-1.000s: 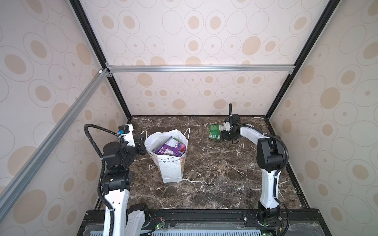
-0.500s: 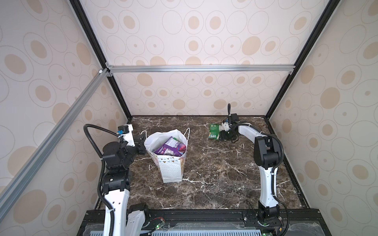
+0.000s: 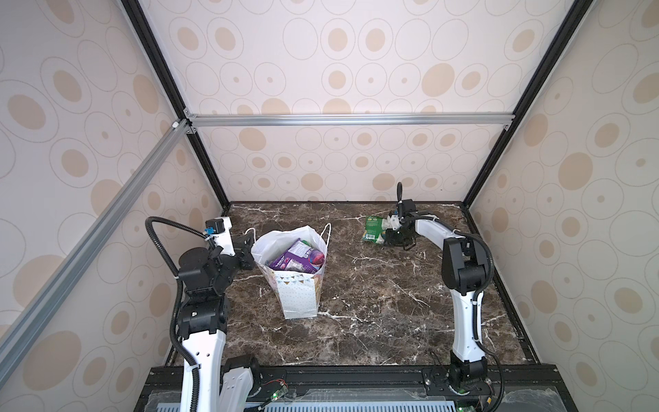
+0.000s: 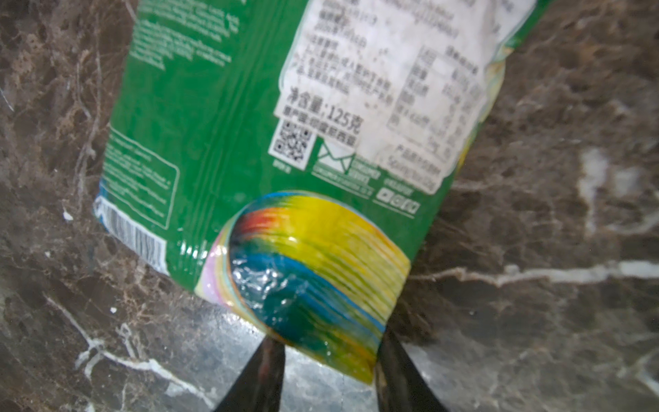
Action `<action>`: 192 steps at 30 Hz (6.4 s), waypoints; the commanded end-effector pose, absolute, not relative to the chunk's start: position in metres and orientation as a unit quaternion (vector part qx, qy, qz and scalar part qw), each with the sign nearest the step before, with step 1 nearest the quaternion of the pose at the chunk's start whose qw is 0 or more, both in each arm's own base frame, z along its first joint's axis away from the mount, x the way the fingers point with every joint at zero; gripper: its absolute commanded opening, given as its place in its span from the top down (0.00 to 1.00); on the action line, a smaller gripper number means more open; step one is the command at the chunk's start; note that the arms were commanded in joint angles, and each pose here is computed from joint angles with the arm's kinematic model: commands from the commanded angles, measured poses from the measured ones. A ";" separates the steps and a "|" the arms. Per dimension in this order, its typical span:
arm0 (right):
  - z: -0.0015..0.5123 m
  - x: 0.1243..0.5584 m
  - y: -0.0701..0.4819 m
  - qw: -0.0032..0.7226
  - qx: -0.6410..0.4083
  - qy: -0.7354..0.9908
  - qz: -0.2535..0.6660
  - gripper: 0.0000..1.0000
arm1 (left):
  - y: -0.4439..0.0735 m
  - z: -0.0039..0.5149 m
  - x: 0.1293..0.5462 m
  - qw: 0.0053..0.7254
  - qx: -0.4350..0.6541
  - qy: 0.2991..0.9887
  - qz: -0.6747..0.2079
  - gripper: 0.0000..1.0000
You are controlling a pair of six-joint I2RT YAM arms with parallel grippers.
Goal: Place the snacks into the paper bag
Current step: 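Lower the open right gripper onto the green packet's edge, then close the right gripper on the green packet and lift it, then raise the green packet with the right gripper and carry it toward the bag, then lower the green packet into the bag held by the left gripper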
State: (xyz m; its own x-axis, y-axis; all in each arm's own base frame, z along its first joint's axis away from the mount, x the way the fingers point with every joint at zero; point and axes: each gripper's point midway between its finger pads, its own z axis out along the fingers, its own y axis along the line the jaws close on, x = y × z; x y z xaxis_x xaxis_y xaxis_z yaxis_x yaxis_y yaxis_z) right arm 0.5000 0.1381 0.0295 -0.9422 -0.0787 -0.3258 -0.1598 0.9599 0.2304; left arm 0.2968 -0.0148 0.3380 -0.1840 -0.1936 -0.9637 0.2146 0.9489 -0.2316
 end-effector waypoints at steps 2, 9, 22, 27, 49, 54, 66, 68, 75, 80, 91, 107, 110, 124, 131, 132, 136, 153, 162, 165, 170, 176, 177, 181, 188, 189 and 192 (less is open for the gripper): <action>0.016 0.498 0.137 0.142 -0.051 0.981 0.126 0.65 | -0.014 0.350 0.293 0.652 0.012 0.742 -0.157 1.00; 0.010 0.498 0.138 0.138 -0.045 0.981 0.130 0.83 | -0.014 0.351 0.293 0.653 0.012 0.741 -0.155 1.00; 0.028 0.489 0.133 0.157 -0.055 0.978 0.127 1.00 | -0.014 0.350 0.293 0.653 0.011 0.742 -0.155 1.00; 0.038 0.480 0.130 0.163 -0.060 0.977 0.123 1.00 | -0.014 0.351 0.292 0.654 0.012 0.740 -0.155 1.00; 0.118 0.460 0.128 0.226 -0.069 0.963 0.131 1.00 | -0.015 0.351 0.292 0.654 0.014 0.739 -0.159 1.00; 0.138 0.455 0.130 0.241 -0.075 0.958 0.134 1.00 | -0.016 0.352 0.292 0.655 0.015 0.739 -0.160 1.00; 0.169 0.444 0.137 0.269 -0.086 0.949 0.139 1.00 | -0.016 0.353 0.290 0.657 0.015 0.737 -0.159 1.00; 0.176 0.441 0.138 0.276 -0.088 0.947 0.140 1.00 | -0.016 0.354 0.290 0.657 0.016 0.736 -0.159 1.00; 0.209 0.432 0.143 0.308 -0.098 0.936 0.142 1.00 | -0.016 0.354 0.288 0.659 0.016 0.735 -0.159 1.00; 0.232 0.426 0.150 0.330 -0.108 0.926 0.145 1.00 | -0.016 0.356 0.288 0.660 0.017 0.734 -0.160 1.00; 0.295 0.407 0.176 0.391 -0.149 0.896 0.147 1.00 | -0.017 0.356 0.288 0.661 0.018 0.733 -0.160 1.00; 0.377 0.381 0.213 0.453 -0.202 0.854 0.157 1.00 | -0.018 0.357 0.287 0.661 0.019 0.733 -0.161 1.00; 0.392 0.375 0.223 0.465 -0.214 0.845 0.157 1.00 | -0.017 0.356 0.288 0.661 0.019 0.733 -0.161 1.00; 0.446 0.355 0.267 0.509 -0.262 0.800 0.180 1.00 | -0.018 0.357 0.287 0.661 0.019 0.732 -0.163 1.00; 0.462 0.348 0.288 0.523 -0.281 0.783 0.186 1.00 | -0.018 0.357 0.287 0.662 0.019 0.732 -0.163 1.00; 0.465 0.346 0.292 0.526 -0.283 0.779 0.190 1.00 | -0.018 0.358 0.286 0.662 0.019 0.731 -0.163 1.00; 0.476 0.336 0.315 0.534 -0.304 0.761 0.205 1.00 | -0.018 0.357 0.286 0.662 0.019 0.731 -0.162 1.00; 0.501 0.307 0.379 0.564 -0.363 0.707 0.226 1.00 | -0.019 0.358 0.286 0.663 0.022 0.730 -0.166 1.00; 0.487 0.299 0.407 0.549 -0.387 0.700 0.245 1.00 | -0.019 0.358 0.286 0.663 0.021 0.730 -0.165 1.00; 0.473 0.300 0.416 0.533 -0.395 0.708 0.242 1.00 | -0.019 0.359 0.285 0.664 0.021 0.729 -0.165 1.00; 0.453 0.298 0.430 0.514 -0.418 0.711 0.235 1.00 | -0.019 0.360 0.285 0.665 0.022 0.728 -0.165 1.00; 0.433 0.291 0.448 0.494 -0.444 0.710 0.236 1.00 | -0.019 0.359 0.285 0.664 0.022 0.729 -0.164 1.00; 0.429 0.292 0.449 0.492 -0.445 0.712 0.231 1.00 | -0.019 0.360 0.284 0.665 0.022 0.728 -0.164 1.00; 0.417 0.296 0.456 0.487 -0.454 0.713 0.219 1.00 | -0.019 0.359 0.285 0.665 0.022 0.728 -0.164 1.00; 0.404 0.304 0.468 0.488 -0.460 0.712 0.209 1.00 | -0.018 0.359 0.284 0.665 0.021 0.729 -0.162 1.00; 0.402 0.306 0.469 0.487 -0.461 0.712 0.207 1.00 | -0.018 0.359 0.284 0.665 0.020 0.729 -0.162 1.00; 0.398 0.310 0.473 0.489 -0.463 0.711 0.204 1.00 | -0.018 0.359 0.284 0.665 0.021 0.729 -0.162 1.00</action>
